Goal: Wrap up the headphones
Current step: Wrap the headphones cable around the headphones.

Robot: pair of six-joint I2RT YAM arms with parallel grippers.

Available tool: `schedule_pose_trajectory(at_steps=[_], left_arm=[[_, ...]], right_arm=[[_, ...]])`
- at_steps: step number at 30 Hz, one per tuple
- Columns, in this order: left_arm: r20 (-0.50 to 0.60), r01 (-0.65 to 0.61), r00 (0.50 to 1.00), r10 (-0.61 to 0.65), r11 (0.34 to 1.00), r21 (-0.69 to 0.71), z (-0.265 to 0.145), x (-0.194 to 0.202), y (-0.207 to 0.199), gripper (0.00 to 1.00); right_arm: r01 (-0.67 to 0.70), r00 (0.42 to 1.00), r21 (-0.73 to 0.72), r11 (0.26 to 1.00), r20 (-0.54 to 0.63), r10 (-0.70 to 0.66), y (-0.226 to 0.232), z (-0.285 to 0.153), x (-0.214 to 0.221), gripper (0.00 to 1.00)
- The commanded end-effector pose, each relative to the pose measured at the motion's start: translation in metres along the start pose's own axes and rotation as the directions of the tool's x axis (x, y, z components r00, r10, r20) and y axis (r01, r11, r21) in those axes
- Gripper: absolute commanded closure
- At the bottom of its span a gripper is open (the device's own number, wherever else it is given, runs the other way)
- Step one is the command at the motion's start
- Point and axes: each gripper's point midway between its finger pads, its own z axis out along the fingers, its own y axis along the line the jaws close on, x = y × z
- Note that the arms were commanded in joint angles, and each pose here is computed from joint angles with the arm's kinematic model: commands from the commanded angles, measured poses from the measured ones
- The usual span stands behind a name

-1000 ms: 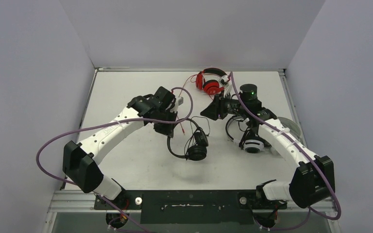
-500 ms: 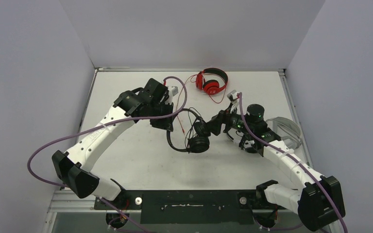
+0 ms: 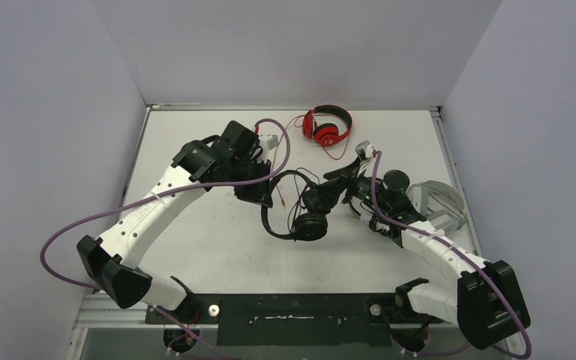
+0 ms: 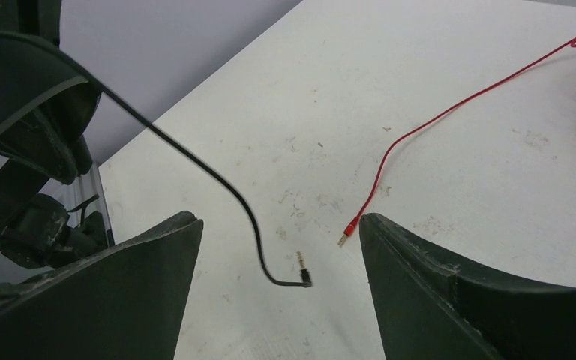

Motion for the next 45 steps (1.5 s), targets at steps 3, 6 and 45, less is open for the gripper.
schedule_pose_trajectory(at_steps=[3, 6, 45], left_arm=[[0.078, -0.036, 0.997, 0.025, 0.99, 0.133, -0.032, -0.008, -0.033, 1.0], [0.084, -0.035, 0.996, 0.024, 0.99, 0.139, -0.034, -0.008, -0.035, 1.0], [0.239, 0.071, 0.964, -0.117, 0.978, 0.194, -0.051, -0.021, -0.04, 1.0]], right_arm=[[0.114, 0.987, -0.069, 0.991, 0.124, -0.105, 0.016, 0.022, -0.047, 0.28], [0.126, 0.984, -0.089, 0.988, 0.134, -0.114, 0.022, 0.028, -0.052, 0.28], [-0.01, 0.991, -0.004, 1.0, 0.132, 0.011, 0.023, 0.011, -0.037, 1.0]])
